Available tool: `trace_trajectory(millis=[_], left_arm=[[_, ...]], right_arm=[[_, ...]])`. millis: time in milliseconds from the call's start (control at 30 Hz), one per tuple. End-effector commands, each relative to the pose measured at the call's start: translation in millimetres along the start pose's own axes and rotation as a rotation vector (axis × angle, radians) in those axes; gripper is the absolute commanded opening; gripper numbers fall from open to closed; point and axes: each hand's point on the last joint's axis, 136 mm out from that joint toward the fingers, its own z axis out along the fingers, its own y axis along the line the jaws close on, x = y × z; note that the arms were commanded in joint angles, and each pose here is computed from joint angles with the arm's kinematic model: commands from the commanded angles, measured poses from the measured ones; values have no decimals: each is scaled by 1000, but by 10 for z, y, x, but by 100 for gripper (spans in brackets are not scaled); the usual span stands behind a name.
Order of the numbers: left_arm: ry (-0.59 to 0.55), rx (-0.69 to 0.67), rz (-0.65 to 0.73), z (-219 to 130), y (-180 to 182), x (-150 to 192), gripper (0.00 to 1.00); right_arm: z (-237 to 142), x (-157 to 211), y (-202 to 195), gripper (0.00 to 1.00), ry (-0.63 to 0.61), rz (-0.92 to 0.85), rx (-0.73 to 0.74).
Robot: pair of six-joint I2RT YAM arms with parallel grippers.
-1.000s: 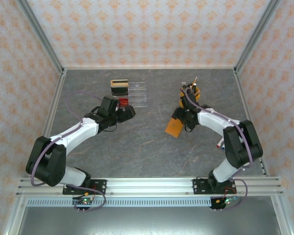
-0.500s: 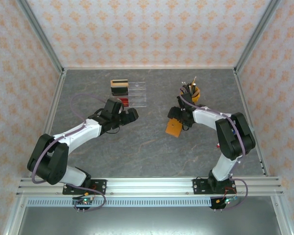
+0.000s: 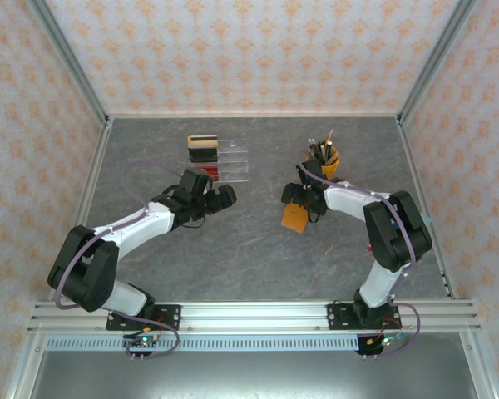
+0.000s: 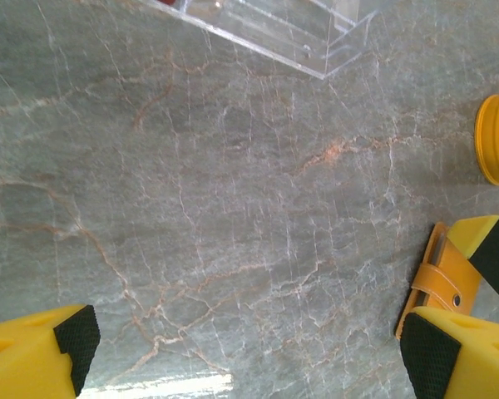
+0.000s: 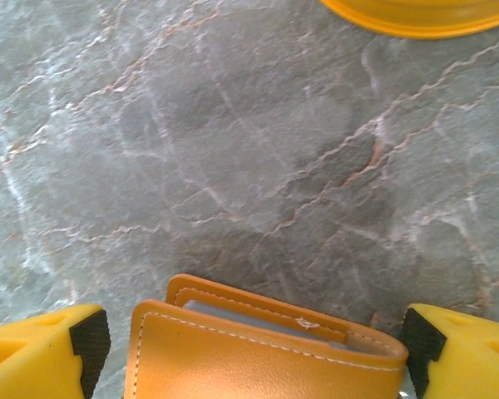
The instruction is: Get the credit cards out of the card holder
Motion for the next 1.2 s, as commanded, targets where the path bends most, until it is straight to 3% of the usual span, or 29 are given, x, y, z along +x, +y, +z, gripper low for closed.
trace_trajectory(millis=[0, 200, 400, 600, 800, 967, 1167], left_arm=[[33, 7, -13, 35, -5, 137, 96], [97, 52, -53, 104, -129, 432, 95], [193, 143, -106, 213, -391, 844, 83], [264, 190, -99, 305, -666, 1129, 66], [324, 236, -109, 444, -828, 1286, 54], [346, 244, -111, 496, -876, 1315, 49], [346, 232, -100, 547, -895, 1301, 45]], right_arm=[[-125, 199, 189, 90, 40, -34, -104], [-373, 536, 394, 85, 107, -37, -223], [-509, 805, 531, 80, 180, -54, -311], [-476, 472, 269, 74, 67, -138, -84], [-254, 293, 363, 70, 81, -179, -38], [-111, 370, 349, 70, 158, -184, -17], [-219, 630, 310, 70, 249, -145, -54]])
